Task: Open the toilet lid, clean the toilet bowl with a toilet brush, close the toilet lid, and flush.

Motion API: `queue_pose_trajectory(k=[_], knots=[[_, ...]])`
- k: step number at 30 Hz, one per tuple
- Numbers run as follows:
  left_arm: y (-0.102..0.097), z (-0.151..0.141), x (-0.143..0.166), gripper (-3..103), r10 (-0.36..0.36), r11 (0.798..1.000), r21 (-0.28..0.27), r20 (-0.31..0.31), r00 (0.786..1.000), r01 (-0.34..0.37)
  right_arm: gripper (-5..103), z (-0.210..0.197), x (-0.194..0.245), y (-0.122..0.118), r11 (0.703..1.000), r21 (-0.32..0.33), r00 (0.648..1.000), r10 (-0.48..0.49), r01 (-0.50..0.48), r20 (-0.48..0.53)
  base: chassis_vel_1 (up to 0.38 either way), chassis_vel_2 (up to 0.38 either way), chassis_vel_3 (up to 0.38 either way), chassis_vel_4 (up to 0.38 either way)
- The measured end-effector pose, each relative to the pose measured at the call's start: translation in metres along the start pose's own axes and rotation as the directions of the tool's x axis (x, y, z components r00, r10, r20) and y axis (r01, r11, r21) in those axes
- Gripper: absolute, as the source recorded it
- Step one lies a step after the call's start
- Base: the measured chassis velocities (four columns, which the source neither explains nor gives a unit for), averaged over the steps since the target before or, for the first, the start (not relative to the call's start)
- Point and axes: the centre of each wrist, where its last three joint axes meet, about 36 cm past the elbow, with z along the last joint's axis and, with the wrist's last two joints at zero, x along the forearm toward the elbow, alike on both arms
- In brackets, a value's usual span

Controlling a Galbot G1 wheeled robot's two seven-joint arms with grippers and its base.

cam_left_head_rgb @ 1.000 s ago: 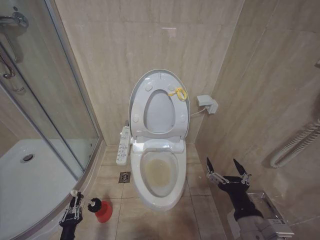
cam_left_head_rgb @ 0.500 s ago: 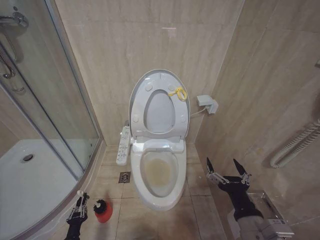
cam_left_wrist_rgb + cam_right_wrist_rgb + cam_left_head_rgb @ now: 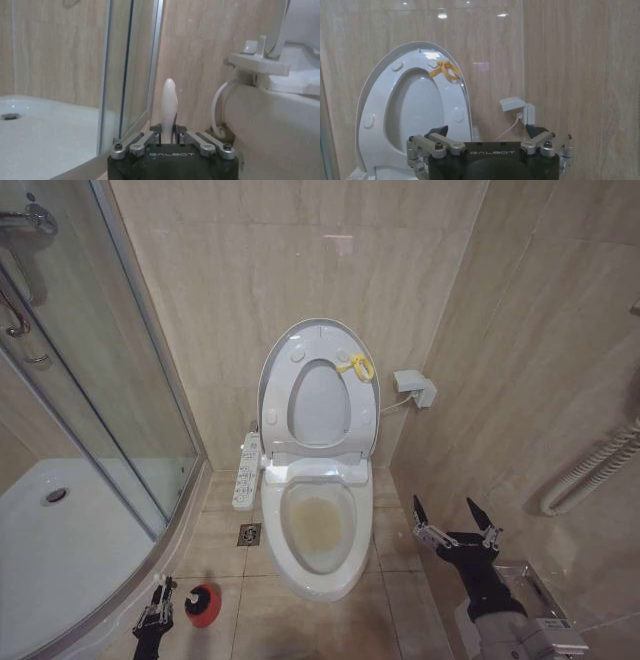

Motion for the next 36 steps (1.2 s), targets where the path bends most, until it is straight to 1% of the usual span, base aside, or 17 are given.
queue_pose_trajectory(k=[4, 6, 12, 15, 16, 18, 21, 25, 26, 32, 33, 35, 36], knots=[[0.001, 0.006, 0.003, 18, -0.004, 1.000, -0.005, -0.024, 1.000, 0.004, 100, 0.000, 0.000, 0.000, 1.000, 0.000, 1.000, 0.000, 0.000, 0.000, 0.000, 0.000, 0.000, 0.000], [-0.001, 0.015, 0.007, 18, -0.010, 1.000, -0.002, -0.054, 0.999, 0.009, 100, 0.000, 0.000, 0.000, 1.000, 0.000, 1.000, 0.000, 0.000, 0.000, 0.000, 0.000, 0.000, 0.000], [-0.005, 0.022, 0.012, 18, -0.035, 0.999, -0.004, -0.078, 0.996, 0.035, 100, 0.000, 0.000, 0.000, 1.000, 0.000, 1.000, 0.000, 0.000, 0.000, 0.000, 0.000, 0.000, 0.000], [-0.008, 0.024, 0.014, 18, -0.064, 0.998, -0.019, -0.090, 0.994, 0.062, 100, 0.000, 0.000, 0.000, 1.000, 0.000, 1.000, 0.000, 0.000, 0.000, 0.000, 0.000, 0.000, 0.000], [-0.011, 0.024, 0.014, 18, -0.084, 0.996, -0.030, -0.089, 0.992, 0.082, 100, 0.000, 0.000, 0.000, 1.000, 0.000, 1.000, 0.000, 0.000, 0.000, 0.000, 0.000, 0.000, 0.000], [-0.014, 0.023, 0.014, 15, -0.091, 0.996, -0.032, -0.084, 0.992, 0.089, 100, 0.000, 0.000, 0.000, 1.000, 0.000, 1.000, 0.000, 0.000, 0.000, 0.000, 0.000, 0.000, 0.000], [-0.019, 0.020, 0.016, 15, -0.098, 0.995, -0.027, -0.080, 0.992, 0.097, 100, 0.000, 0.000, 0.000, 1.000, 0.000, 1.000, -0.001, 0.001, 0.000, 0.000, 0.000, 0.000, 0.000], [-0.019, 0.016, 0.012, 15, -0.109, 0.994, -0.027, -0.063, 0.992, 0.108, 100, 0.000, 0.000, 0.000, 1.000, 0.000, 1.000, 0.000, 0.000, 0.000, 0.000, 0.000, 0.000, 0.000], [-0.018, 0.015, 0.013, 42, -0.112, 0.993, -0.029, -0.060, 0.992, 0.111, 100, 0.000, 0.000, 0.000, 1.000, 0.000, 1.000, 0.000, 0.000, 0.000, 0.000, 0.000, 0.000, 0.000], [-0.015, 0.007, 0.014, 42, -0.115, 0.993, -0.036, -0.038, 0.993, 0.114, 100, 0.000, 0.000, 0.000, 1.000, 0.000, 1.000, 0.000, 0.000, 0.000, 0.000, 0.000, 0.000, 0.000], [-0.016, 0.005, 0.014, 69, -0.116, 0.993, -0.036, -0.028, 0.993, 0.115, 100, 0.000, 0.000, 0.000, 1.000, 0.000, 1.000, 0.000, 0.000, 0.000, 0.000, 0.000, 0.000, 0.000], [-0.016, 0.002, 0.014, 69, -0.116, 0.993, -0.037, -0.019, 0.993, 0.115, 100, 0.000, 0.000, 0.000, 1.000, 0.000, 1.000, 0.000, 0.000, 0.000, 0.000, 0.000, 0.000, 0.000], [-0.018, -0.003, 0.014, 69, -0.114, 0.993, -0.037, -0.004, 0.993, 0.114, 100, 0.000, 0.000, 0.000, 1.000, 0.000, 1.000, 0.000, 0.000, 0.000, 0.000, 0.000, 0.000, 0.000]])
